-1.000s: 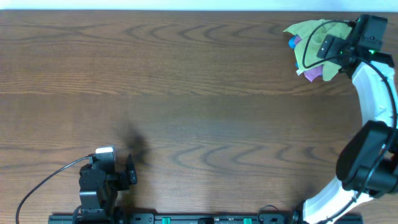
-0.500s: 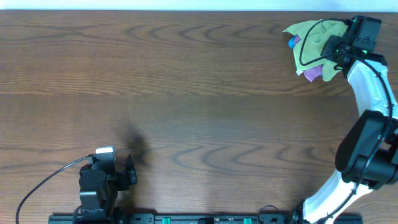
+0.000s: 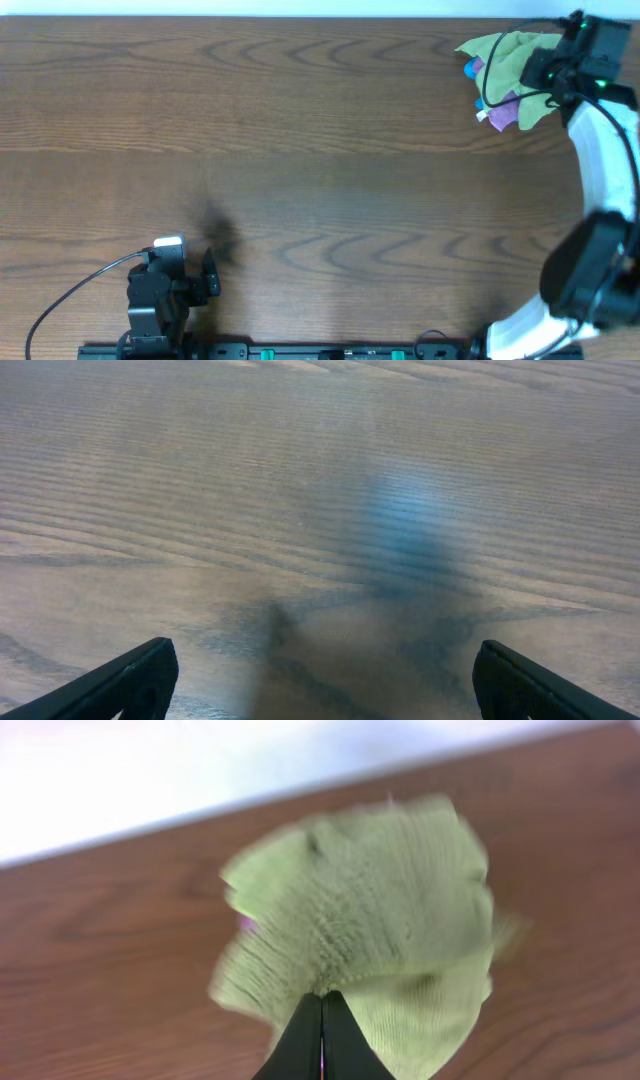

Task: Fold the cloth
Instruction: 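Lift the green cloth with the right gripper, pulling it from the pile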

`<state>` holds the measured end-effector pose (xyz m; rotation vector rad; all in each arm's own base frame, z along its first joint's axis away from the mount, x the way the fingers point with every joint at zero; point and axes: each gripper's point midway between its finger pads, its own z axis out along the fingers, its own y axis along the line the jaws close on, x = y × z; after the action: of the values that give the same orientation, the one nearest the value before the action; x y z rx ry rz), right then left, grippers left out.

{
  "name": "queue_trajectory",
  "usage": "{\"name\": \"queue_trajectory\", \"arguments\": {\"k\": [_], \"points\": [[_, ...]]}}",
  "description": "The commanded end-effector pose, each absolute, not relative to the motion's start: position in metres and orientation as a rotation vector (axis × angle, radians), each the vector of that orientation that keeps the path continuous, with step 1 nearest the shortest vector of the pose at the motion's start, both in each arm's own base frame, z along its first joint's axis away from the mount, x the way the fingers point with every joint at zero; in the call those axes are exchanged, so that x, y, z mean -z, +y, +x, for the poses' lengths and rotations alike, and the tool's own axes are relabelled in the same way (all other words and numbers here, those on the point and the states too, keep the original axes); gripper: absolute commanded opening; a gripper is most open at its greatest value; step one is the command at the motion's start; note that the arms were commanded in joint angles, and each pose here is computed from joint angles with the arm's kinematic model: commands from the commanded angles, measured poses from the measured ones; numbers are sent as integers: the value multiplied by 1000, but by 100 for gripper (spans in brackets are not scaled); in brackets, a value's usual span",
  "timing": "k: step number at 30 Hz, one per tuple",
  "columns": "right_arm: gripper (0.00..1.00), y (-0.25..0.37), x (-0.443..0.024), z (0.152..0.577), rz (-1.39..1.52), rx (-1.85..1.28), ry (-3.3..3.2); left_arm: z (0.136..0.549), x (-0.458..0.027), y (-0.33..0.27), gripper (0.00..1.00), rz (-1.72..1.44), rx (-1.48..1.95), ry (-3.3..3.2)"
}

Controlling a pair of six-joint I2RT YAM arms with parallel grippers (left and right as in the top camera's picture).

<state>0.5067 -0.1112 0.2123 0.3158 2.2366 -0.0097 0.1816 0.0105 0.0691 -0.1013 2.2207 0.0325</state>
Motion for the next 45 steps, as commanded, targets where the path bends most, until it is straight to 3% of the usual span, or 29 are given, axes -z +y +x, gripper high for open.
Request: {"name": "queue_trajectory", "arguments": {"k": [1,7,23,31,37,45], "points": [[1,-80,-279,491,146,12,2139,179,-59,12,95,-90,-53,2248],[1,-15,-317,445,-19,-50,2153,179,-59,12,95,-90,-53,2248],[1,195,-345,312,-528,-460,2170,179,-59,12,95,-90,-53,2248],[1,216,-327,247,-532,-538,2333,179,-59,12,96,-90,-53,2248],[1,214,-311,236,-564,-505,2413,179,-59,12,95,-90,-53,2248],[1,236,-264,278,-733,-361,2450,179,-59,12,95,-90,-53,2248]]}}
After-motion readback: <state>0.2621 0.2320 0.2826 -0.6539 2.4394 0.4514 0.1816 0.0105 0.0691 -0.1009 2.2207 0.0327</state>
